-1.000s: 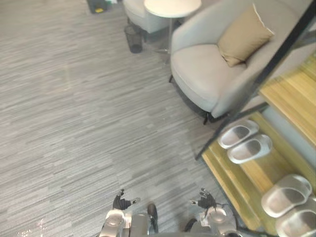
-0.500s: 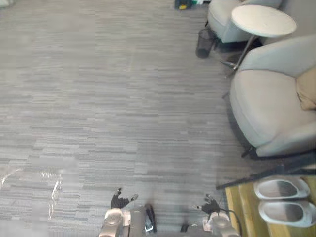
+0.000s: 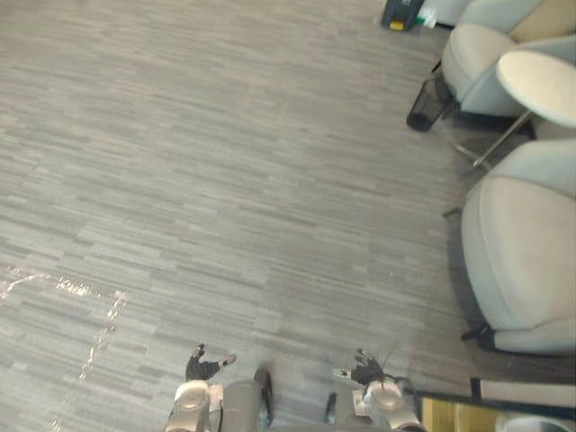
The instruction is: Organize the slippers on the shoe rack
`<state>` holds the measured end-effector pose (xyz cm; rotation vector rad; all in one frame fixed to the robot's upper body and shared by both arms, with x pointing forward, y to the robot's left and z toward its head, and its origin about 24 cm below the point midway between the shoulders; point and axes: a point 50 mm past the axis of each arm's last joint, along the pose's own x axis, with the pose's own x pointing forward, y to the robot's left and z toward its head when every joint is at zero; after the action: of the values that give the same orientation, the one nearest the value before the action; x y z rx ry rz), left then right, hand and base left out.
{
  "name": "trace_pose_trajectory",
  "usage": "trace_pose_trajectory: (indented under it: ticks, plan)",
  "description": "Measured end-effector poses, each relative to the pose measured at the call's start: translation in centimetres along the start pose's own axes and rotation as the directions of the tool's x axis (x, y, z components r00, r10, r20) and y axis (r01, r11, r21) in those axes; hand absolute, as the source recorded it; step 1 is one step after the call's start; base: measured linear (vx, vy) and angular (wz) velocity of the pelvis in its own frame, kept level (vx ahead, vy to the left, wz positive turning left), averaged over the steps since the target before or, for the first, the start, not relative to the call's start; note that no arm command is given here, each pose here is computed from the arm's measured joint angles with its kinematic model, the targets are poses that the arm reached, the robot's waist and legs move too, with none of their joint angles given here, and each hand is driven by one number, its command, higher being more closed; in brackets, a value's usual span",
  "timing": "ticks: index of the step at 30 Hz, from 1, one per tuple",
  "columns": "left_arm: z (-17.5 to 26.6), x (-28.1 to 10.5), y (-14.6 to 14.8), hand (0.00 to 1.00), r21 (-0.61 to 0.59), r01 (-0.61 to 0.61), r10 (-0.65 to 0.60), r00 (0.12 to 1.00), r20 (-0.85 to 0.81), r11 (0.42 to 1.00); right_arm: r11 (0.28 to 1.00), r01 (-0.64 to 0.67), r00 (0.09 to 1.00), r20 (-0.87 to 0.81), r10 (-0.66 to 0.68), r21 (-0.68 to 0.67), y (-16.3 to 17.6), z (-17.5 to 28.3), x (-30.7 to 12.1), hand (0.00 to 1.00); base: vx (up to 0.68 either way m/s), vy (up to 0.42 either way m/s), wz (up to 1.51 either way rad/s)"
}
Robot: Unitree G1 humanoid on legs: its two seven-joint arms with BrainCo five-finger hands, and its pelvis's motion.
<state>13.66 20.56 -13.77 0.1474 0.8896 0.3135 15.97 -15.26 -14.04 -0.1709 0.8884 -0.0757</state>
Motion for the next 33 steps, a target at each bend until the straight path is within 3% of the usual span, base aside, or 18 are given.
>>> trace_pose_trajectory:
  ticks: [10, 14, 19, 33]
  plan:
    - [0.8, -0.1, -2.7, 0.0, -0.028, 0.06, -0.06, 0.998, 0.003, 0.998, 0.998, 0.054, 0.997, 0.058, -0.055, 0.01, -2.2, 1.7, 0.5, 0.0, 0.6, -0.086, 0.41]
    - [-0.4, -1.1, -3.9, 0.0, -0.137, 0.056, -0.06, 0.998, -0.031, 0.989, 0.997, 0.073, 0.996, 0.045, -0.074, 0.025, -2.7, 0.8, 0.1, 0.0, 0.62, -0.193, 0.16]
    - [1.6, -0.4, -1.9, 0.0, -0.169, 0.002, 0.006, 0.999, 0.046, 0.986, 0.998, -0.013, 0.999, 0.037, 0.01, 0.059, 1.0, 1.1, -0.1, 0.0, 0.54, -0.011, -0.35]
    - [-0.6, -0.1, 0.2, 0.0, -0.089, -0.039, 0.036, 0.999, -0.041, 0.995, 0.999, -0.017, 1.0, -0.022, 0.018, 0.029, 0.7, -0.2, -0.1, 0.0, 0.52, 0.251, -0.22]
